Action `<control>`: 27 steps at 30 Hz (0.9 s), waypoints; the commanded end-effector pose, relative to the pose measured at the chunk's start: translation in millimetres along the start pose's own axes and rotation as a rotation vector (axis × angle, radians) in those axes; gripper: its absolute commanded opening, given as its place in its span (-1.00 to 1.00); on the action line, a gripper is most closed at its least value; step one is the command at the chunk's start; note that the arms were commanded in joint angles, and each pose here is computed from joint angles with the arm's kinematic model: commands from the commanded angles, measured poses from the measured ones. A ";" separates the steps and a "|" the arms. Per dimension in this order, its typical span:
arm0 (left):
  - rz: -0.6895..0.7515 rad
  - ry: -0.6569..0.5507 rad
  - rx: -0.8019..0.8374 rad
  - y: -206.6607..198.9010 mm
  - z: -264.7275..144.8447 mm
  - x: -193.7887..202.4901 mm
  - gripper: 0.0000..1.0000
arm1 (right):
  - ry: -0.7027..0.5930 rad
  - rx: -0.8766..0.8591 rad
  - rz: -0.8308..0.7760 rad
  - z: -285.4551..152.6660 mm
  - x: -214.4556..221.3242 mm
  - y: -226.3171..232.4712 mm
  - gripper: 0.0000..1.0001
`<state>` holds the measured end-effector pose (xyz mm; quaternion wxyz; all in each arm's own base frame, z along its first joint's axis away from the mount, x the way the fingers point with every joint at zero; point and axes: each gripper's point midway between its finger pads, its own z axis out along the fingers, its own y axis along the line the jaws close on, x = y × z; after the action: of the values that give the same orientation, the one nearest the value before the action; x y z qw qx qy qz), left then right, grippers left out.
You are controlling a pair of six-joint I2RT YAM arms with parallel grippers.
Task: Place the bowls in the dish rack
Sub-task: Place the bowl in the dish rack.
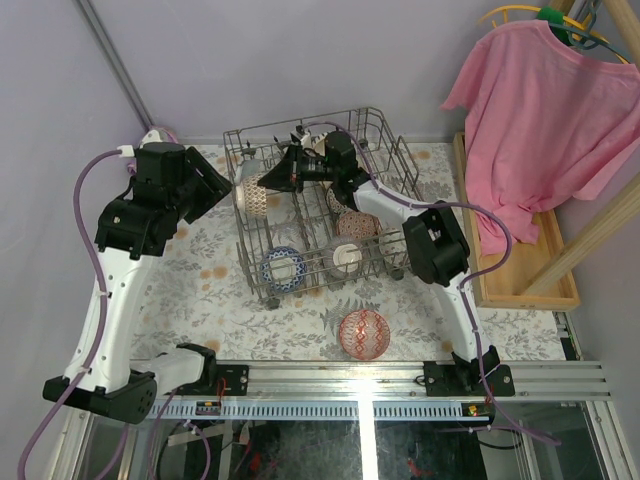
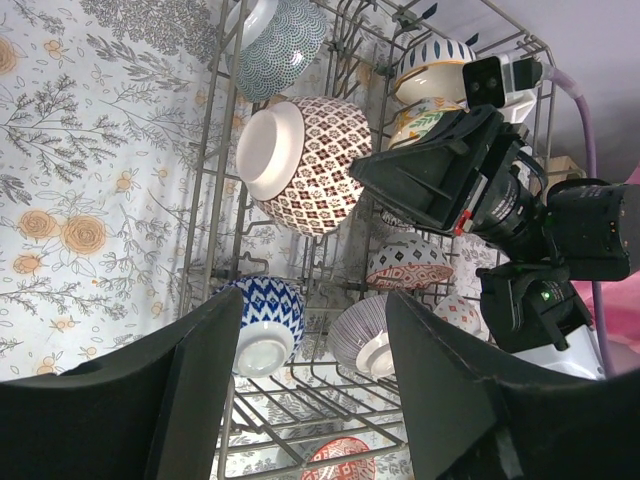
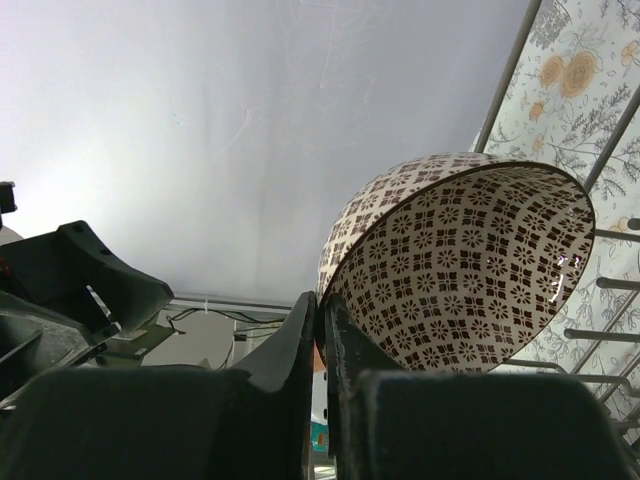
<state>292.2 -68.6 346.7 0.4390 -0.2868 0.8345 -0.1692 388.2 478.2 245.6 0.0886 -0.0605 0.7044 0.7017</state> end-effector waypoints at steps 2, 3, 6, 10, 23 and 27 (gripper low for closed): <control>-0.002 -0.015 0.021 -7.1 -4.4 -9.1 0.18 | 0.003 -0.098 -0.115 -5.5 -5.4 40.2 -1.00; -0.003 -0.013 0.021 -7.6 -4.0 -8.8 0.17 | 0.004 -0.091 -0.115 -4.5 -6.2 38.0 -1.00; -0.007 -0.014 0.020 -7.9 -3.6 -9.1 0.17 | 0.004 -0.070 -0.116 -1.6 -9.7 32.0 -1.00; -0.008 -0.015 0.020 -8.6 -2.9 -10.0 0.17 | 0.003 -0.038 -0.121 2.7 -14.4 24.9 -1.00; 0.000 -0.011 0.011 -7.4 0.6 -9.0 0.17 | -0.016 0.061 -0.116 15.2 -21.2 -7.3 -0.97; 0.001 -0.011 0.008 -7.0 1.8 -9.1 0.17 | -0.012 0.113 -0.120 19.5 -18.7 -18.6 -0.95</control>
<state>296.4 -69.5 345.0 0.4324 -0.2874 0.8386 -0.1651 409.4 491.2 199.7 0.0935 -0.0582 0.7495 0.6528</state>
